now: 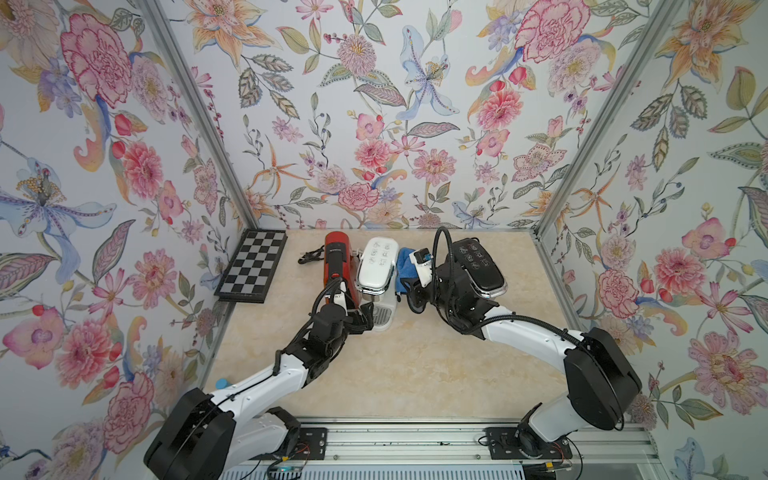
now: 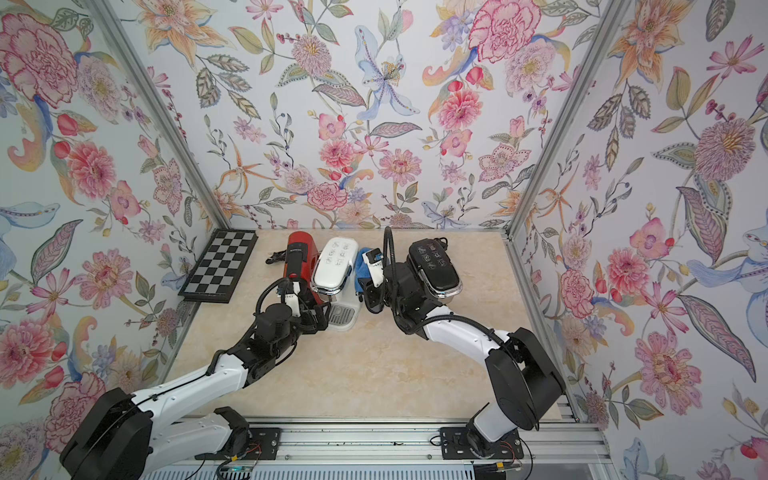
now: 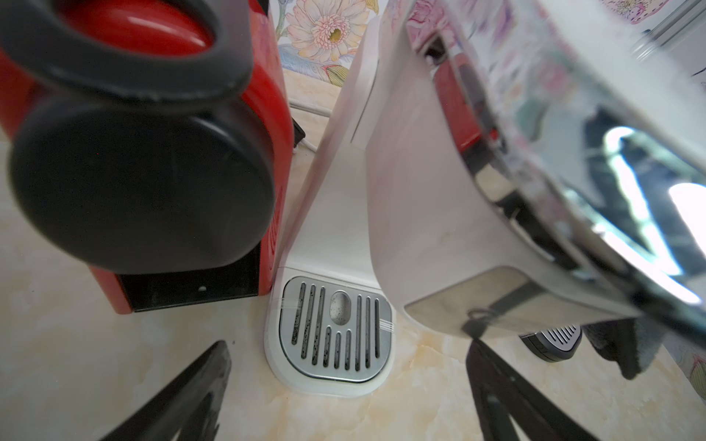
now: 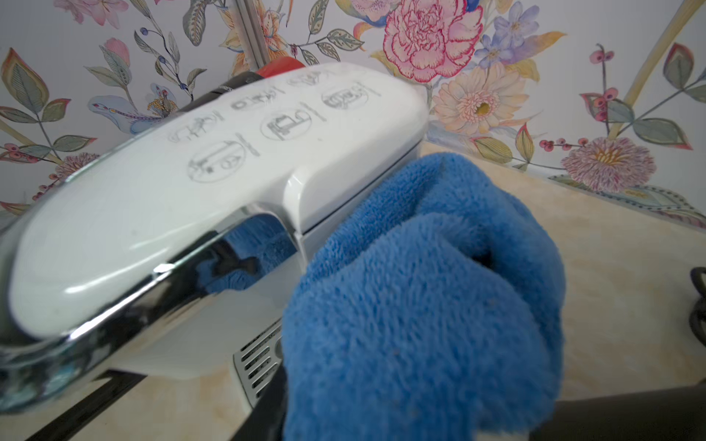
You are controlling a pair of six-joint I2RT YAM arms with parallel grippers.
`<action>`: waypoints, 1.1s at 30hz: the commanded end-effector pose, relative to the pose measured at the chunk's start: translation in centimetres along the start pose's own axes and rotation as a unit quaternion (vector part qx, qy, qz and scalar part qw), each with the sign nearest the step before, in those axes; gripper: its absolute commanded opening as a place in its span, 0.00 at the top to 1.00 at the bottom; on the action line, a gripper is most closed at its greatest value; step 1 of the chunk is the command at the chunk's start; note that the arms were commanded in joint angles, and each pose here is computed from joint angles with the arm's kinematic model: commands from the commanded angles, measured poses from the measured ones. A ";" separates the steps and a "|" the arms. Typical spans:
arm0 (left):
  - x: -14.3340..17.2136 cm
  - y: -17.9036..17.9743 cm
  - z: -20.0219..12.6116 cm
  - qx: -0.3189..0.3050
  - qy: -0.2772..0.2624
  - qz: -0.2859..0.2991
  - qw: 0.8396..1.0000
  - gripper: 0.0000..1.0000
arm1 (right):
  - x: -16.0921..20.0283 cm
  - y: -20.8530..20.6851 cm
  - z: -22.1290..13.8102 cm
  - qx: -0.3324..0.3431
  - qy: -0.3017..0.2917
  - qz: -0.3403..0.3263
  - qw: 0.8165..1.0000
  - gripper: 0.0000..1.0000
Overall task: Wipe the surface of a coffee machine
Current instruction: Wipe the dirt from the surface of the coffee machine.
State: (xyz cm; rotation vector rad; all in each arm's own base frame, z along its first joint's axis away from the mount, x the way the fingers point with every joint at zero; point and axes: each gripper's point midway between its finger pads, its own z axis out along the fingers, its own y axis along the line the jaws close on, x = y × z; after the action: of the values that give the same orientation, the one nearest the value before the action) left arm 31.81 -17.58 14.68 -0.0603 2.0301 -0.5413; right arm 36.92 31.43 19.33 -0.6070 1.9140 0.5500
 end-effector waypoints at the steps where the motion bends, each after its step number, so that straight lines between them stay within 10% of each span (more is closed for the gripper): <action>1: -0.9 -0.8 0.2 0.007 -0.011 -0.010 1.000 0.03 | 1.6 -0.6 1.7 0.007 0.021 0.017 1.000 0.65; 15: -0.6 -0.1 -0.2 -0.007 -0.008 -0.004 1.000 0.03 | 8.6 0.1 4.9 -0.018 0.114 0.046 0.992 0.64; 33: -0.5 -0.3 0.1 -0.002 -0.008 -0.008 1.000 0.03 | -1.0 1.1 -0.3 -0.016 0.011 0.019 1.000 0.62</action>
State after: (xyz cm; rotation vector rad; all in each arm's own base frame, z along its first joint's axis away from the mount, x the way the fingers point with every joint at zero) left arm 31.81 -17.48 14.50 -0.0633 2.0353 -0.5316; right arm 36.14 32.14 19.32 -0.5956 1.9759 0.6145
